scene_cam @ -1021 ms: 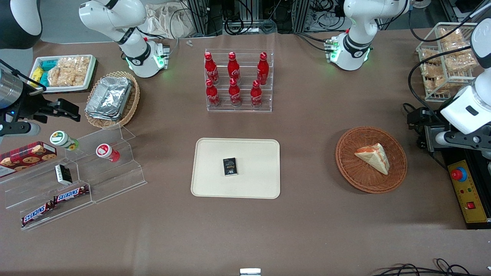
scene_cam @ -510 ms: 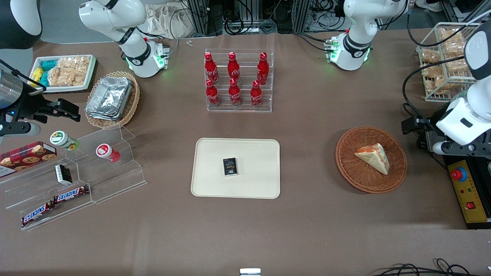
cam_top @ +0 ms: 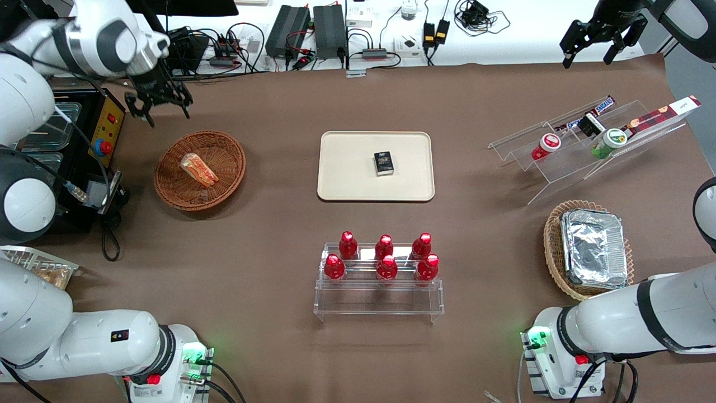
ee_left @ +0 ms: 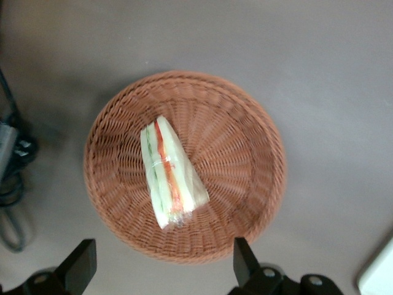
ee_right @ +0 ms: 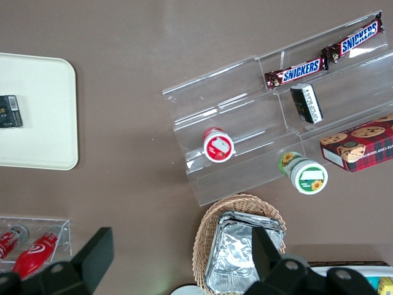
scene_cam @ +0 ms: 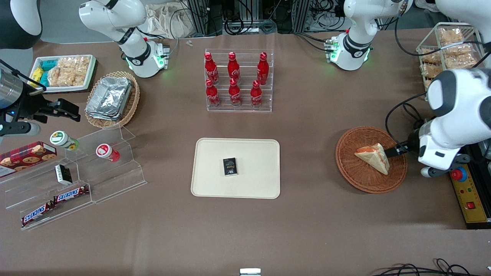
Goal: Place sandwich from basket to tray
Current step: 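Lower the left gripper and close it on the wrapped sandwich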
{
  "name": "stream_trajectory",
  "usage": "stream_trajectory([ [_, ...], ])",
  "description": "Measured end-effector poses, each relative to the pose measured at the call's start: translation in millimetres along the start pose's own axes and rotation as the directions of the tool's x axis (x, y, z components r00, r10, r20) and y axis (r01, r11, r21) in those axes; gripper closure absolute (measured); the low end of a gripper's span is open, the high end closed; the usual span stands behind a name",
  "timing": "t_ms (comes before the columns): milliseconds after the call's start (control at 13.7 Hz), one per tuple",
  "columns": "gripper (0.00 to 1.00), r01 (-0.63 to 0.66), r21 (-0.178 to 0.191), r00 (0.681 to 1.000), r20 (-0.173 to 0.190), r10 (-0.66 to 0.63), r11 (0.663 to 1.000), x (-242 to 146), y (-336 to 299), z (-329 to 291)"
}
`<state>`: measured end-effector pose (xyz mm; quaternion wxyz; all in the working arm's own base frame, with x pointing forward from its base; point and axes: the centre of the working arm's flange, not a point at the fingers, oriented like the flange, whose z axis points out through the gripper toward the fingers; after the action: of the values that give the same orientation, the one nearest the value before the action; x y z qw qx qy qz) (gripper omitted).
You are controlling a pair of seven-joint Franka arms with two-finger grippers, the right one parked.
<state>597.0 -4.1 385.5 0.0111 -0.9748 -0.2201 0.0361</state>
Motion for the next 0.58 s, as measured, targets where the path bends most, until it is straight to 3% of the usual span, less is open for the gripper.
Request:
stream_trajectory([
  [292,0.00,0.209,-0.017,0.977,-0.034,-0.209,0.978,-10.3,-11.4,60.3],
  [583,0.00,0.351,0.066,0.936,-0.062,-0.348,0.934,-13.0,-7.1,110.4],
])
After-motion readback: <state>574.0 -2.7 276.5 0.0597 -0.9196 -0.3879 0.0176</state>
